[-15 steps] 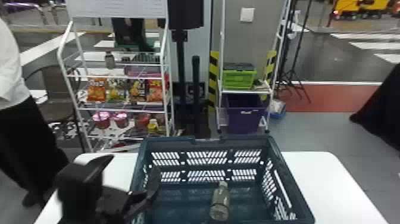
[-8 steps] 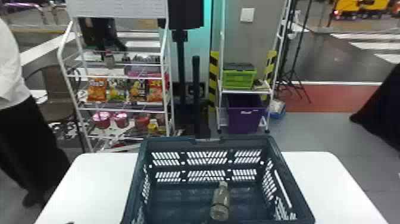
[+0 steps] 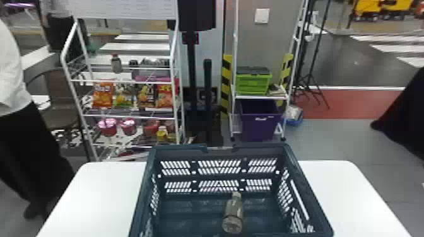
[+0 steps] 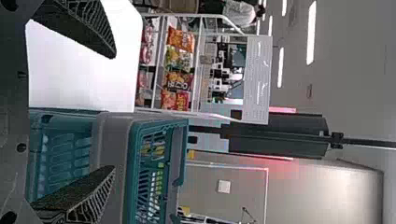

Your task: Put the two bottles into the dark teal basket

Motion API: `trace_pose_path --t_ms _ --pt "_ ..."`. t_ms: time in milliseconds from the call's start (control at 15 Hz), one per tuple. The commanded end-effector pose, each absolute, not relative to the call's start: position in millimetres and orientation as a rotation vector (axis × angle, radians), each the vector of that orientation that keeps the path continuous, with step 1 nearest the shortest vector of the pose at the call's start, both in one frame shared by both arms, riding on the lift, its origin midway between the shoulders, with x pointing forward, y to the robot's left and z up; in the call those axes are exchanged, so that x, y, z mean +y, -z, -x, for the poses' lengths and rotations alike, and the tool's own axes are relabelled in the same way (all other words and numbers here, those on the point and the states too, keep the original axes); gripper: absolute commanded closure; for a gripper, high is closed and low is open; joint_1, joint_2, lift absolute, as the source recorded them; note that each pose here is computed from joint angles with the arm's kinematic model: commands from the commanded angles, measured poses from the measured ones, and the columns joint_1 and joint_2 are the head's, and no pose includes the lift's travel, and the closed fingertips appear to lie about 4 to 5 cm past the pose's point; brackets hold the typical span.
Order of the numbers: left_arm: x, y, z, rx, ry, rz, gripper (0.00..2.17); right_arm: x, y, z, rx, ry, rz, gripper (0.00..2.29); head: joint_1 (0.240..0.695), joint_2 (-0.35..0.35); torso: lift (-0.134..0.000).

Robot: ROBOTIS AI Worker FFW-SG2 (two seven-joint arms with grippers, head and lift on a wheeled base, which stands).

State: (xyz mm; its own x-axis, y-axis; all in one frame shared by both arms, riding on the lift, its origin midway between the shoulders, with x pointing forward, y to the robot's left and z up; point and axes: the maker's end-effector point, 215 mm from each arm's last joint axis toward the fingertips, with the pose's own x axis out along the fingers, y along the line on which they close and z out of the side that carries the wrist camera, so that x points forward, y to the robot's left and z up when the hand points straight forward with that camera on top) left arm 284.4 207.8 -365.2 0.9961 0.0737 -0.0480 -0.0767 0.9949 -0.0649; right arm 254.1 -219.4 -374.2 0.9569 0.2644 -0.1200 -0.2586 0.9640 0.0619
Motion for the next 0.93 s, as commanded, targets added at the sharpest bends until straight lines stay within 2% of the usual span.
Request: trace_pose_path --t_ms 0,200,867 --pt "209.6 368.2 -277.1 0.042 -0.083 0.079 0.03 -216.9 371.7 -255.0 0.125 -0.274 -0.044 0.04 0.499 0.000 0.000" --pt "209.9 355.9 -264.3 -0.009 -0.097 0.117 0.03 -215.0 370.5 -254.6 0.125 -0.279 -0.043 0.04 0.499 0.000 0.000" --pt "205.2 358.9 -255.3 0.000 -0.095 0.114 0.03 -207.3 368.6 -252.3 0.117 -0.295 -0.051 0.04 0.499 0.000 0.000"
